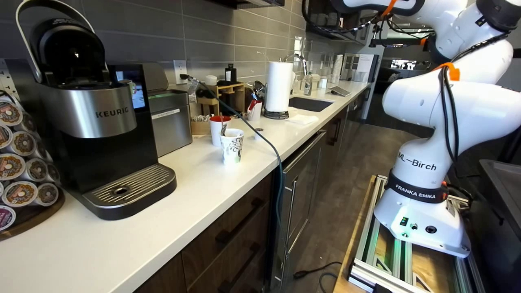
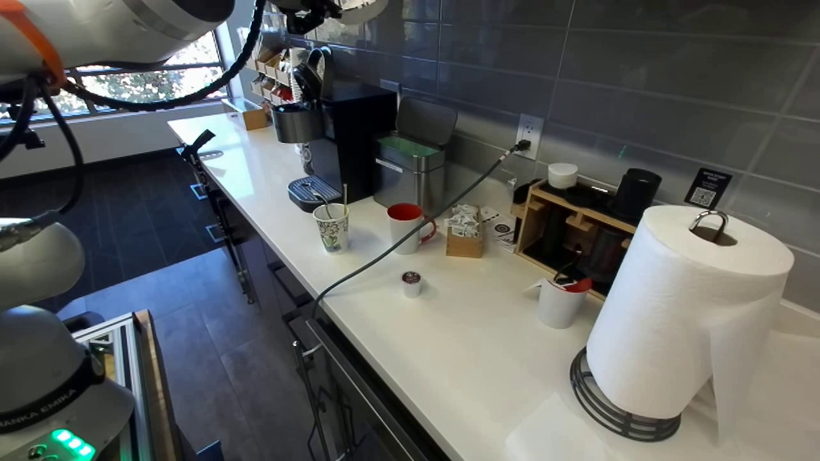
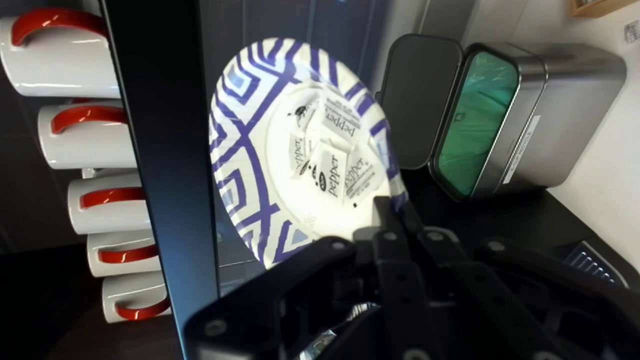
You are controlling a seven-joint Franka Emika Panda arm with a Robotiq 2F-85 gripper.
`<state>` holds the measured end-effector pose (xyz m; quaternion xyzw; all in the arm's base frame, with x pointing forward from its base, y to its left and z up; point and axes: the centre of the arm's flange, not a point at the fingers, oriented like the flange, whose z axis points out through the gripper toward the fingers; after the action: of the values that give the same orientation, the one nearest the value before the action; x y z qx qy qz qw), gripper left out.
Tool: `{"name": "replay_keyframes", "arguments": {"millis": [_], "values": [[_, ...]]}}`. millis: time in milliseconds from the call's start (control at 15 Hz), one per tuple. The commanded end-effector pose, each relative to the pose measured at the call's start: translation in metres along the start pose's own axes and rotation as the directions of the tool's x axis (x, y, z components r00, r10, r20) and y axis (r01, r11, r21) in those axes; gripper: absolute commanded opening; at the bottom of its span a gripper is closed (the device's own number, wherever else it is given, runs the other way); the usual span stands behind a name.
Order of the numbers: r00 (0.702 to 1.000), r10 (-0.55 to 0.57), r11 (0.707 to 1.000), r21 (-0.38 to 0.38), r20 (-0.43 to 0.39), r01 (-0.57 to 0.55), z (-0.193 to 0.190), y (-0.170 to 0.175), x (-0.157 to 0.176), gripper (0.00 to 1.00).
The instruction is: Pick up the plate on the right and put it in the cabinet
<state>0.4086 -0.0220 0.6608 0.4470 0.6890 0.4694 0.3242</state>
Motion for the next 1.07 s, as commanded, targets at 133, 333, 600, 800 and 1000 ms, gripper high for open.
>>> {"name": "replay_keyframes", "arguments": {"millis": [133,333,600,800,1000], "values": [[1.000,0.024,0.999,-0.040,-0.018,-0.025,-0.014,0.010,0.002,0.01],[0.999,0.036,0.996,-0.077,0.002,-0.035,-0.024,0.018,0.000,0.01],[0.999,0.019,0.995,-0.102,0.036,-0.015,-0.030,0.030,0.003,0.01],[1.000,0.019,0.993,-0.113,0.013,-0.017,-0.032,0.029,0.000,0.03],[1.000,0.017,0.993,-0.115,0.015,-0.015,-0.033,0.029,0.000,0.03]]}}
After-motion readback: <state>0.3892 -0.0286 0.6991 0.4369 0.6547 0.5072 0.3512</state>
